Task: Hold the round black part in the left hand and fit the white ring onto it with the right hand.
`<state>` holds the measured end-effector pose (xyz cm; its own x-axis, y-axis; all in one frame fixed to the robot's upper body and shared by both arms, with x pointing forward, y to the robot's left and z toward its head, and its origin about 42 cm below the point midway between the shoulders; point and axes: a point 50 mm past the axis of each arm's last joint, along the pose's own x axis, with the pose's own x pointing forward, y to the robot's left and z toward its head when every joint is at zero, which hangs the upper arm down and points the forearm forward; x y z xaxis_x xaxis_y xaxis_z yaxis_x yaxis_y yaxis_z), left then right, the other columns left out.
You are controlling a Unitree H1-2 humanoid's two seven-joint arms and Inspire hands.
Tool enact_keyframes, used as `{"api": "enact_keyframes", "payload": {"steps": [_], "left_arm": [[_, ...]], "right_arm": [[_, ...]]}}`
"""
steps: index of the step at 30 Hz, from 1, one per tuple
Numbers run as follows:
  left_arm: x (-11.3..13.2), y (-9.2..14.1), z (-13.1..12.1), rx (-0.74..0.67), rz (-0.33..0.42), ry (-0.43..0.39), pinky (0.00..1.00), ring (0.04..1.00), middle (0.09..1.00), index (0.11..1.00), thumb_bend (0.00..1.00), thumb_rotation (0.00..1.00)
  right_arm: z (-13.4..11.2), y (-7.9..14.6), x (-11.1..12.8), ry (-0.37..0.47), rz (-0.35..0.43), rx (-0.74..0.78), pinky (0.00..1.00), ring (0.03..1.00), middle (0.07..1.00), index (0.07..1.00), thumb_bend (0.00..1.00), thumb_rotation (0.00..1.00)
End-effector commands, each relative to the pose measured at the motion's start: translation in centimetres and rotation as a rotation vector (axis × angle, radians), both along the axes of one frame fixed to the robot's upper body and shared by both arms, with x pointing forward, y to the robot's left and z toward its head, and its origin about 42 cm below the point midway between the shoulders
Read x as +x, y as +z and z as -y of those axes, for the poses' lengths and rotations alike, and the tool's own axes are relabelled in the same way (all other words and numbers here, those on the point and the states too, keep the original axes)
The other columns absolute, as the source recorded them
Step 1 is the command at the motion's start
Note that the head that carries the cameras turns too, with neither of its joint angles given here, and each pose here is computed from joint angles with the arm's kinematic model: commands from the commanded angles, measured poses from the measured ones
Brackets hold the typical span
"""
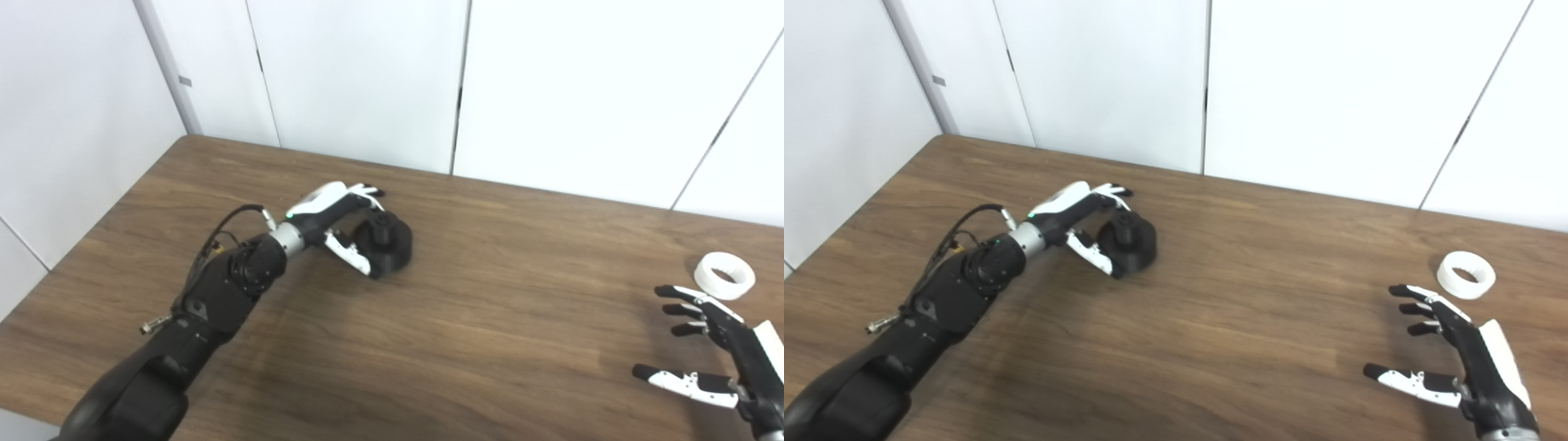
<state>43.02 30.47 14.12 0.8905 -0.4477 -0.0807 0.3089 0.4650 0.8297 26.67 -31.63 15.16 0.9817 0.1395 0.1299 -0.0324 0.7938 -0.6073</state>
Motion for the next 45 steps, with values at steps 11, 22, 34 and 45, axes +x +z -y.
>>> {"api": "enact_keyframes", "payload": {"steps": [11,22,34,45], "left_arm": [[-1.8,-0.1,6.0,0.010,0.046,-0.255,0.99,1.000,0.955,0.487,0.52,0.08],[-4.4,-0.7,11.6,0.000,0.058,-0.444,1.00,1.000,0.949,0.487,0.52,0.08],[-6.6,-2.7,15.1,-0.018,0.023,-0.540,0.98,1.000,0.934,0.486,0.52,0.08],[-6.9,-2.2,13.1,0.015,0.017,-0.551,0.97,1.000,0.943,0.487,0.52,0.08]], "right_arm": [[-0.4,2.2,1.0,0.019,0.091,-0.008,0.63,0.743,0.825,0.758,0.68,0.12],[-0.4,2.2,0.9,0.013,0.085,0.001,0.62,0.744,0.828,0.760,0.68,0.12],[-0.6,2.2,1.0,0.021,0.090,0.005,0.62,0.742,0.827,0.760,0.68,0.11],[-2.4,2.9,1.1,0.029,0.130,0.001,0.60,0.729,0.821,0.756,0.67,0.11]]}}
